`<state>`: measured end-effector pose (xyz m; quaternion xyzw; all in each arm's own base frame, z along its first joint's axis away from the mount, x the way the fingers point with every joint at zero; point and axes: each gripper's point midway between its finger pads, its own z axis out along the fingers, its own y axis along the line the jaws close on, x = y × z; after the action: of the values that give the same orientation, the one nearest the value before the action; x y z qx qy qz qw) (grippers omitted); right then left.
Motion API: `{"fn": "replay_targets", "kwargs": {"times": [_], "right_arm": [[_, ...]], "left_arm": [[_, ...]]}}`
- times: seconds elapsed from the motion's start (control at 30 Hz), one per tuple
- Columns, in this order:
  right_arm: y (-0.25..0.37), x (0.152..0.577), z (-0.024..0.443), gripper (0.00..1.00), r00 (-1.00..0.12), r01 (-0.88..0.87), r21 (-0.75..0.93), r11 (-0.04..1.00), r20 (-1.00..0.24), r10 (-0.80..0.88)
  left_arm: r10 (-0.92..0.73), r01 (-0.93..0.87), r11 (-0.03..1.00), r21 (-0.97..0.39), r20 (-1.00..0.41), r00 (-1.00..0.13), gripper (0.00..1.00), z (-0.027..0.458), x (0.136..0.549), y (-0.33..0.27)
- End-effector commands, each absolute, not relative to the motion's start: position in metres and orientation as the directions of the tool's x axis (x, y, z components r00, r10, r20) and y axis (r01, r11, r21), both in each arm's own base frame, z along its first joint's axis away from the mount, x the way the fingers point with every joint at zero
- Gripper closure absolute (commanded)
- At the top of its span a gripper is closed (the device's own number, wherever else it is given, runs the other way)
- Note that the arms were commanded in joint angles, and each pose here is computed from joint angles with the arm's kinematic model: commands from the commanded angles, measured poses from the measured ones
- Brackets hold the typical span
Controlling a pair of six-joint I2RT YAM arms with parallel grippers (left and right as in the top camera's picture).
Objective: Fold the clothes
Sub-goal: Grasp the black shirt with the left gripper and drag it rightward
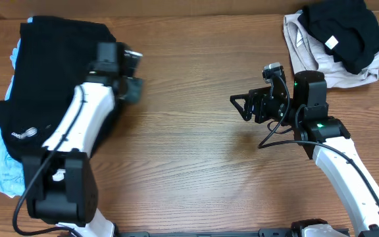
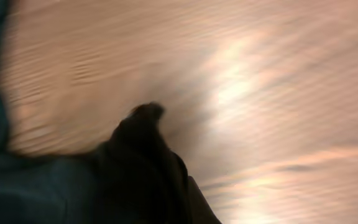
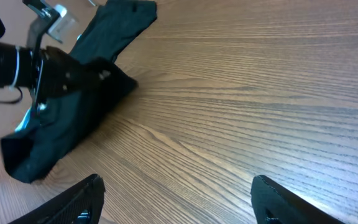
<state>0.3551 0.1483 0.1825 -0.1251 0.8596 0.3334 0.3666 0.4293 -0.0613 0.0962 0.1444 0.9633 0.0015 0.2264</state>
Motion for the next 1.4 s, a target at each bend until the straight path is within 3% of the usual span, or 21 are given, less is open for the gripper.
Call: {"fn": "replay_targets", "kwargs": {"times": [0.0, 0.43, 0.83, 1.1, 1.23, 1.37], "right_arm": [[0.140, 0.363, 0.193, 0.21, -0.691, -0.432, 0.491, 0.756, -0.719, 0.072], [0.071, 0.368, 0.206, 0.22, -0.683, -0.258, 0.542, 0.800, -0.688, 0.246], [0.057, 0.360, 0.207, 0.23, -0.696, -0.222, 0.574, 0.788, -0.659, 0.284], [0.058, 0.358, 0.206, 0.24, -0.704, -0.218, 0.580, 0.785, -0.650, 0.285], [0.058, 0.358, 0.206, 0.24, -0.705, -0.218, 0.581, 0.784, -0.650, 0.285], [0.053, 0.357, 0.212, 0.25, -0.691, -0.207, 0.586, 0.784, -0.655, 0.307]], "left_arm": [[0.309, 0.376, 0.926, -0.043, -0.487, -0.817, 0.96, 0.116, 0.424, -0.112], [0.304, 0.567, 0.784, -0.255, -0.638, -0.708, 0.96, 0.194, 0.424, -0.210], [0.247, 0.604, 0.774, -0.190, -0.787, -0.565, 0.96, 0.347, 0.430, -0.206], [0.182, 0.740, 0.660, -0.131, -0.928, -0.326, 0.96, 0.466, 0.395, -0.231], [0.141, 0.772, 0.622, -0.128, -0.952, -0.271, 0.96, 0.492, 0.385, -0.242], [0.143, 0.795, 0.586, -0.154, -0.947, -0.289, 0.96, 0.483, 0.388, -0.263]]}}
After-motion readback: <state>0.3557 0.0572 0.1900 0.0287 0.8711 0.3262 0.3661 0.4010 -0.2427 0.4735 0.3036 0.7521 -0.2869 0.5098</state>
